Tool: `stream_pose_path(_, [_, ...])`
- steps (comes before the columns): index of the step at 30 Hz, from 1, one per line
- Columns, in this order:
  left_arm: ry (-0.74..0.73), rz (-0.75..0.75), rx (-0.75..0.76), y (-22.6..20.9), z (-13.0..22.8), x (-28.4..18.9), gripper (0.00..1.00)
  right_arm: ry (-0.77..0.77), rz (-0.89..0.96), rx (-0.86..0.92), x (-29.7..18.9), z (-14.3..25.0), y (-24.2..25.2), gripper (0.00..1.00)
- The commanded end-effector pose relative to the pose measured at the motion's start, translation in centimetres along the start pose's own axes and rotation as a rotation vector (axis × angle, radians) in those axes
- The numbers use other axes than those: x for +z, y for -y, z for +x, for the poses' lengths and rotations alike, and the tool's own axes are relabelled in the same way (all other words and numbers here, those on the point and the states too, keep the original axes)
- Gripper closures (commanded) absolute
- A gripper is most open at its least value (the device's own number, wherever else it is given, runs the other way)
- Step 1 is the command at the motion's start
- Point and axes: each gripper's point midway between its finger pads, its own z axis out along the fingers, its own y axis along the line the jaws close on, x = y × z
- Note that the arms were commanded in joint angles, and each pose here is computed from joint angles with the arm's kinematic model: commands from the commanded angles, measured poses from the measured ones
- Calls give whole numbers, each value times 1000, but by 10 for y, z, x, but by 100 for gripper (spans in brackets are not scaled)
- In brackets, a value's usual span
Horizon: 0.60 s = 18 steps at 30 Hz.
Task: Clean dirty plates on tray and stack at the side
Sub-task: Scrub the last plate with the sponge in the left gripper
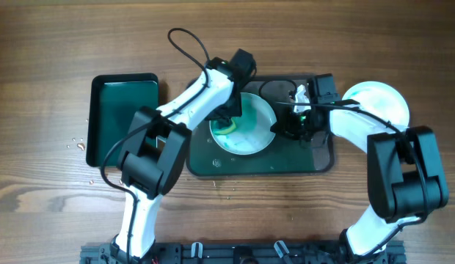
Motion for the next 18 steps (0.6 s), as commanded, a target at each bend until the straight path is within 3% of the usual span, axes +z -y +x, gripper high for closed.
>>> stream_pose_path(1, [-184,321,155,40,29,4,96,-50,-32,-19,10,9,13,96])
stream_pose_path(4, [-272,555,268,73,52,-17,96,-55,-32,-9,13,10,15,96])
stream_pose_path(6, [-285,586,290,80,58,-21,96,-55,-32,-7,13,10,15,96])
stream_pose_path(13, [-174,560,326,100,44,-16,96,-55,-30,0,13,10,15,96])
stream_pose_path(18, [-16,356,209,83,9,1,96,-55,-29,0,13,10,15,96])
